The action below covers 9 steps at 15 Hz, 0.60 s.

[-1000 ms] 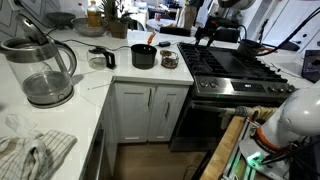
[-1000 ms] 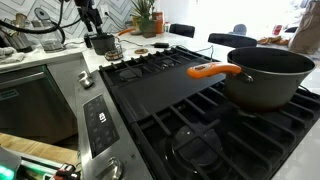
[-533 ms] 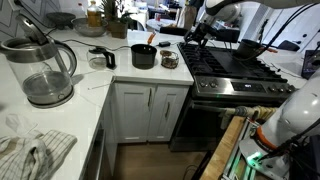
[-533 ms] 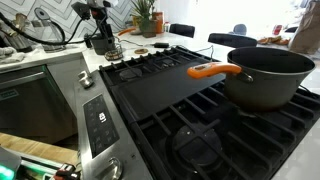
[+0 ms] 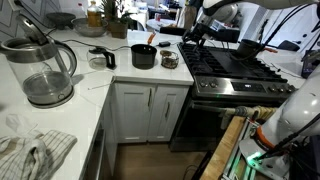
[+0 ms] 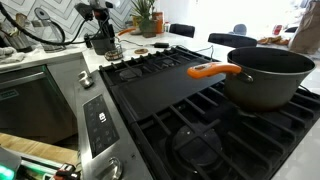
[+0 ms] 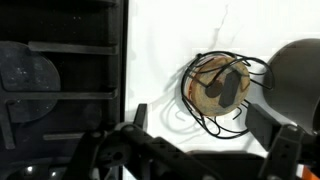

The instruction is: Remove one coaster from the basket and put it on the counter

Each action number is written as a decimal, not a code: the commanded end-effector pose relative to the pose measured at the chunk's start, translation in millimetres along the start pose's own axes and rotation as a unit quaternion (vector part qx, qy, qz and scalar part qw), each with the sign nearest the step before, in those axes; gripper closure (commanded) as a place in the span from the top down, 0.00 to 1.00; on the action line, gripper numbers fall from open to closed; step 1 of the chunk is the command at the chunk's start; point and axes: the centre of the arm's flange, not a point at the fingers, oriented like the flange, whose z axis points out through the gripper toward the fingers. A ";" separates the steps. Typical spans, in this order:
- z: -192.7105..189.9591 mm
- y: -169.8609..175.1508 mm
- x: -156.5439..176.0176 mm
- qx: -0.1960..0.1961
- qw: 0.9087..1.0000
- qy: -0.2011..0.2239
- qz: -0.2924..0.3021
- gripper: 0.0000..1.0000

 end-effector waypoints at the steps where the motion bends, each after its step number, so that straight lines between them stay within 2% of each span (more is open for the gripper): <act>1: 28.7 -17.8 31.8 0.006 1.000 0.016 -0.004 1.00; 4: 51.4 -32.3 47.9 0.005 1.000 0.013 0.005 1.00; 9: 84.6 -47.8 56.3 0.000 0.999 -0.032 0.029 1.00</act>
